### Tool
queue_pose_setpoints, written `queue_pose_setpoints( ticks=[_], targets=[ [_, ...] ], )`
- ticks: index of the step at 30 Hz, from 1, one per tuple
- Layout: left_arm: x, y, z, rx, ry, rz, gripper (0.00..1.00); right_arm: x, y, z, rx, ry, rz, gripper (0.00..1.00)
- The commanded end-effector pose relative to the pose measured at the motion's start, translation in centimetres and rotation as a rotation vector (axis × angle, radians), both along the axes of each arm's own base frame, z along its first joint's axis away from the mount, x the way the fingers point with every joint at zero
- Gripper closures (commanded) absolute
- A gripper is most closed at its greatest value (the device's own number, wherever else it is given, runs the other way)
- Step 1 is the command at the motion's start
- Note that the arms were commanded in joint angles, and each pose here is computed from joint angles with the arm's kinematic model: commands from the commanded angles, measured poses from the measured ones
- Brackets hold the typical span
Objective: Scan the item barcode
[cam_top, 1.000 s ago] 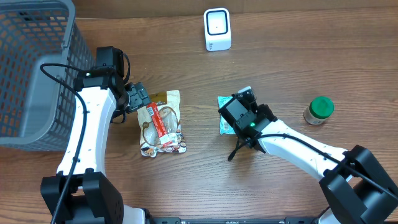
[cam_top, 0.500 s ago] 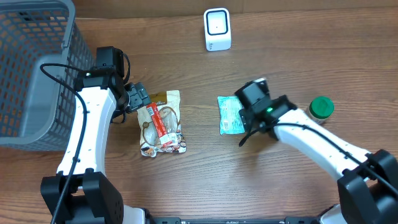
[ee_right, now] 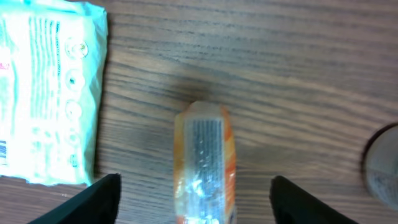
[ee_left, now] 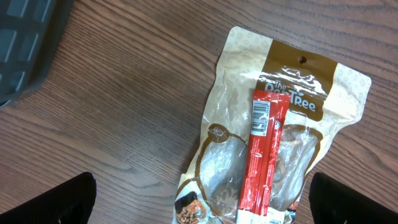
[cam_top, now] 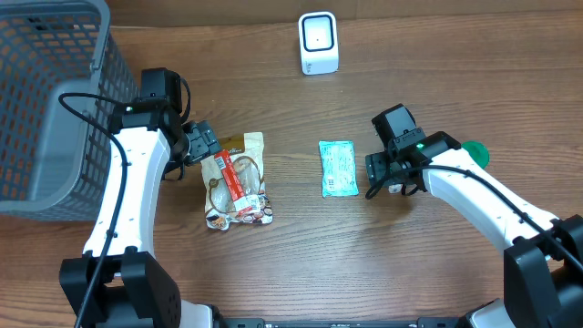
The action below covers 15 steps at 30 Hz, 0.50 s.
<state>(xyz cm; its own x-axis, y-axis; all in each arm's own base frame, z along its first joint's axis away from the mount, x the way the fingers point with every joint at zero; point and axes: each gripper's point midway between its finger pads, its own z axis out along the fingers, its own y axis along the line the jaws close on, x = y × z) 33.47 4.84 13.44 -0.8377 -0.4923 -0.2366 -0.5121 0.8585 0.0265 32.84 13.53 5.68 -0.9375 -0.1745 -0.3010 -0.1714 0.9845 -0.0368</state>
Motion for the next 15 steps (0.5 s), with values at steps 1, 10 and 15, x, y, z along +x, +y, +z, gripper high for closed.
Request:
queue_pose_setpoints(
  ticks=[1,10,15],
  targets=[
    [0.4,0.2,0.5,0.009,-0.018,0.011,0.0,0.4,0.9,1.2,0.051,-0.022,0.007,0.29],
    [0.4,0.2,0.5,0.008,-0.018,0.011,0.01,0.4,0.4,-0.9,0.006,0.018,0.0,0.36],
    [0.4,0.2,0.5,0.008,-0.018,0.011,0.0,0.7,0.2,-1.8,-0.016,0.024,-0.005,0.37]
  ],
)
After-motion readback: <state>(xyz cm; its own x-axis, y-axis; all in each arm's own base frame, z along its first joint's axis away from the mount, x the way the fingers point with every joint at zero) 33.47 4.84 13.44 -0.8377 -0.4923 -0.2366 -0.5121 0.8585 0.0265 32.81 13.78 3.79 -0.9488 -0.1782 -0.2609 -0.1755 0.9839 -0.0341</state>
